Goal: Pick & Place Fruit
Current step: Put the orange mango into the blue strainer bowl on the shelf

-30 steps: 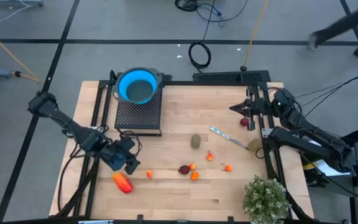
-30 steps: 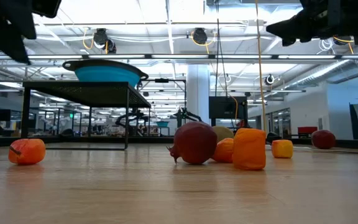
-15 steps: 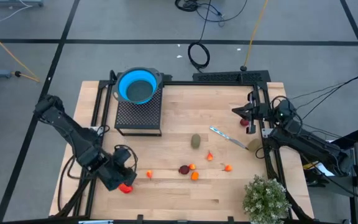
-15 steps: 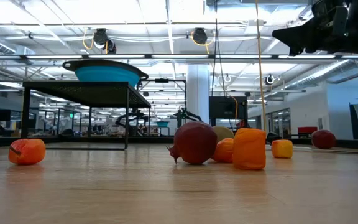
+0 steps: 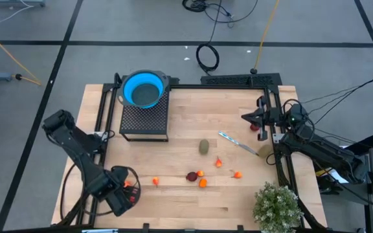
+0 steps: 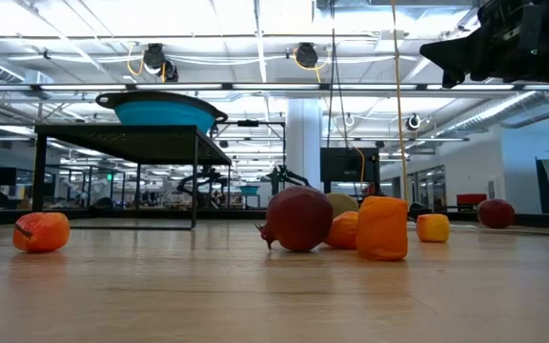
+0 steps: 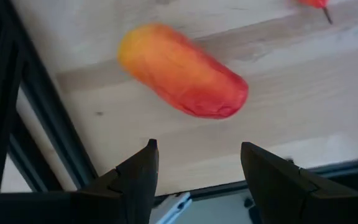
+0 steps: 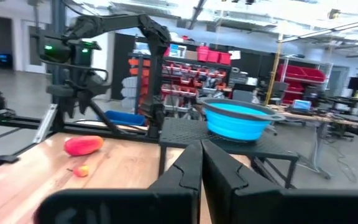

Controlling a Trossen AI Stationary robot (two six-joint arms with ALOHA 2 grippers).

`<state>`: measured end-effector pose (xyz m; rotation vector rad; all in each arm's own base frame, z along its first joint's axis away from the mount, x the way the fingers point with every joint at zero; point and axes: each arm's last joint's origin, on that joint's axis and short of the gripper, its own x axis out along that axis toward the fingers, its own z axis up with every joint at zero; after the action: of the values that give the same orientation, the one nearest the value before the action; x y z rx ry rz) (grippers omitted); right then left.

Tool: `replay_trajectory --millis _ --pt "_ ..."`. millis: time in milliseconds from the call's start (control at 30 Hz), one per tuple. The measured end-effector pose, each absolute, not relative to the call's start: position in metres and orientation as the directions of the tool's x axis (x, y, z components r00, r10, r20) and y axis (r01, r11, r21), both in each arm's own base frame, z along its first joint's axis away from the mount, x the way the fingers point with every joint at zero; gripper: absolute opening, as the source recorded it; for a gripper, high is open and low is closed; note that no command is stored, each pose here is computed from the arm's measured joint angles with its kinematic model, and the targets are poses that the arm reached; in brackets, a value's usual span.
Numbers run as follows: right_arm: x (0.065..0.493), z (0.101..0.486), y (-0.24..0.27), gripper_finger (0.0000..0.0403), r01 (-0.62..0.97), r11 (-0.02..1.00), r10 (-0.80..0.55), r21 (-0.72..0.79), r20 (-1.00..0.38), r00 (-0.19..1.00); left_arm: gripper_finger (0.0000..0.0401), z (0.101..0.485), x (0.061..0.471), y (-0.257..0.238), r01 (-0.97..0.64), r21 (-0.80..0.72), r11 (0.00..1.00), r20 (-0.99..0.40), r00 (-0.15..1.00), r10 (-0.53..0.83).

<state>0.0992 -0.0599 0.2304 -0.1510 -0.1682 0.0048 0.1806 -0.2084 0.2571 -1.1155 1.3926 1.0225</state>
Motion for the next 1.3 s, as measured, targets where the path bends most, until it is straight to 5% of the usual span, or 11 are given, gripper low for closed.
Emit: replay_trajectory --millis 267,1300 --pt "0.0992 0.2302 -0.059 0.0 -0.023 0.988 0.048 -0.152 0.162 0.986 0.0227 0.2567 0.1763 -0.213 -0.997 -0.037 0.069 -0.998 0.034 -0.044" --pt "0.0991 0.2305 -0.0584 0.0 -0.042 0.986 0.068 -0.164 0.159 0.985 0.0227 0.2574 0.1799 -0.2171 -0.982 -0.155 0.11 -0.988 0.154 -0.021"
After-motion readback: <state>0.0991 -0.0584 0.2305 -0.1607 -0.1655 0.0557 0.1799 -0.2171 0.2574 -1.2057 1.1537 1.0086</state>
